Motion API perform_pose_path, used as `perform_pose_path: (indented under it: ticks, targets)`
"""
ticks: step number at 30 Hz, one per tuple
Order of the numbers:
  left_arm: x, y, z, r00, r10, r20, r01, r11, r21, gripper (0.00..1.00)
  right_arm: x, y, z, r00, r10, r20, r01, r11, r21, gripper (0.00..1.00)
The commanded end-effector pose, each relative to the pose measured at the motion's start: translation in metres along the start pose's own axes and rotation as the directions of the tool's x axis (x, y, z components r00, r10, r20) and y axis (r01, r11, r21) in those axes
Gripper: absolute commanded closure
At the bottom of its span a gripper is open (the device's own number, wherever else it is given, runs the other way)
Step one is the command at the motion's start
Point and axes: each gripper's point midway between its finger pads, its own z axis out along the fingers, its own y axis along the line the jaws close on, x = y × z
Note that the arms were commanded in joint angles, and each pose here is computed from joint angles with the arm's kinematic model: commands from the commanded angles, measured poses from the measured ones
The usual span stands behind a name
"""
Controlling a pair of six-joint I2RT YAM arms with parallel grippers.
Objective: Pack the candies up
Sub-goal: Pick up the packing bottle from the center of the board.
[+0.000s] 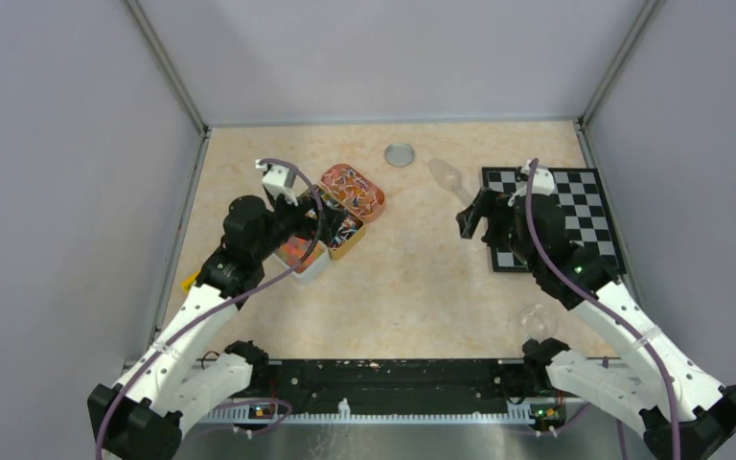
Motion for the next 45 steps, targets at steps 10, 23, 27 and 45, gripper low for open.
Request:
perform_pose_path:
  ticks: [10, 23, 27, 45]
  targets:
    - [-0.019, -0.003, -0.007, 0.997, 0.021, 0.074, -0.021, 1.000, 0.000, 0.01, -0.024, -0.007, -0.015, 0.982, 0.107, 0.156, -0.107, 0.994, -0.012, 0.06]
    - [-0.019, -0.007, -0.010, 0.997, 0.020, 0.078, -0.021, 1.000, 0.018, 0.01, 0.026, -0.119, -0.057, 0.880, 0.403, 0.253, -0.461, 0.591, 0.663, 0.37]
    - [-0.020, -0.007, -0.013, 0.996, 0.022, 0.085, -0.024, 1.000, 0.015, 0.01, 0.054, -0.134, -0.070, 0.853, 0.453, 0.261, -0.464, 0.424, 0.778, 0.58]
    - [-0.021, -0.012, -0.016, 0.996, 0.017, 0.091, -0.021, 0.999, 0.035, 0.01, 0.137, -0.167, -0.049, 0.767, 0.608, 0.207, -0.465, 0.302, 0.832, 0.61]
